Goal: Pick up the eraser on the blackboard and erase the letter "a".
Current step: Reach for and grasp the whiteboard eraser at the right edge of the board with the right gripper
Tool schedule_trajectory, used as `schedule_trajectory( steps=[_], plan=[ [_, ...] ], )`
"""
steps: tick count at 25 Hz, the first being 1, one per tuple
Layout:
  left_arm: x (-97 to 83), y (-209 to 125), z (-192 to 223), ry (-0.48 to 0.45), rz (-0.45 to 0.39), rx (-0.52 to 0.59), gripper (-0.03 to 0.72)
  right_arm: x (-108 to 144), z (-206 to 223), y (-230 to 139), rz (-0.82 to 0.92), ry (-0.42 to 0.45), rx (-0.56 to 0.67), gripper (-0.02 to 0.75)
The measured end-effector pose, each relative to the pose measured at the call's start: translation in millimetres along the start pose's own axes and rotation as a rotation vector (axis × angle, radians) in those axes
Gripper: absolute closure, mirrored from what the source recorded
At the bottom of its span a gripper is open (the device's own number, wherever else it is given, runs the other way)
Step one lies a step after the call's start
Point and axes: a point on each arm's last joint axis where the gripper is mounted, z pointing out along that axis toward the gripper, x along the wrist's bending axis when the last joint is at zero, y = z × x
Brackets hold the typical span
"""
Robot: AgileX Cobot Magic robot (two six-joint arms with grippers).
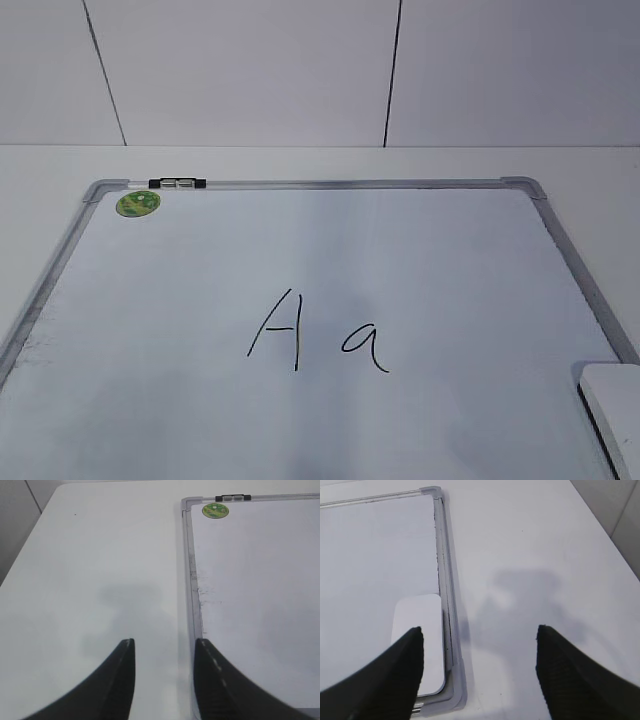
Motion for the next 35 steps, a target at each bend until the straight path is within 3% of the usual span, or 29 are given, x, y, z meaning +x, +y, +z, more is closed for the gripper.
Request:
schedule_trajectory(
  steps=[35],
  plan=[
    [0.0,0.0,0.0,-0.002,0.001,0.0,0.384,0.0,0.0,0.0,0.0,0.0,0.0,0.198]
  ],
)
